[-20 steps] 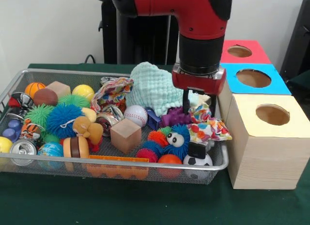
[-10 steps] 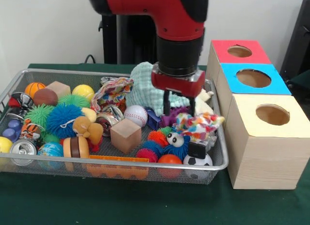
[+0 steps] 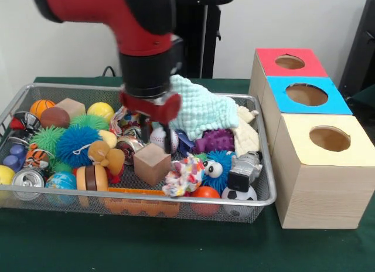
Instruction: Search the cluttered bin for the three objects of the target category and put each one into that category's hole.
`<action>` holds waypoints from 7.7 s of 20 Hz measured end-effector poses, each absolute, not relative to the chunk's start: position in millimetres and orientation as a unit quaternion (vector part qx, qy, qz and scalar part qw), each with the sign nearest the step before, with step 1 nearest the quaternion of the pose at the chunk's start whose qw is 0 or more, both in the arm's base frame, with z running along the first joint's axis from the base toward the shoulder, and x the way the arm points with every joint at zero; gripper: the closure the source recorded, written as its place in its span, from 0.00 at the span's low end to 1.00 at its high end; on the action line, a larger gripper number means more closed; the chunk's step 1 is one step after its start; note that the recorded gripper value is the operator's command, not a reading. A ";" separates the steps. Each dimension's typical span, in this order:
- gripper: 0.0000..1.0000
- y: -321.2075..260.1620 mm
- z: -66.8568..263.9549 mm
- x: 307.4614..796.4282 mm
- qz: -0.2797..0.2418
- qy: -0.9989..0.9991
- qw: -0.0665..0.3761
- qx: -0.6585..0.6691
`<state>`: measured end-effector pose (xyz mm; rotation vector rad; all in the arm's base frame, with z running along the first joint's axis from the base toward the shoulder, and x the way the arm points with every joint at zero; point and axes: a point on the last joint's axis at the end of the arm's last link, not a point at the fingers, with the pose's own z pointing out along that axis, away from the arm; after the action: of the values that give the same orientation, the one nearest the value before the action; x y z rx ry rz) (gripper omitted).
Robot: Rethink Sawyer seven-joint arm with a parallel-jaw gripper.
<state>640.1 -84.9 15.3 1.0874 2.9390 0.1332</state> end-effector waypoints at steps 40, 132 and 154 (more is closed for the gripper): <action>0.00 -153.3 -65.1 645.6 0.083 0.931 -0.005 0.356; 0.00 -226.1 102.8 675.4 0.028 0.989 -0.053 0.136; 0.00 -220.6 -68.2 655.0 0.026 0.989 -0.048 0.140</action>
<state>655.0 -220.6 -68.2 0.4532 3.2040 0.0855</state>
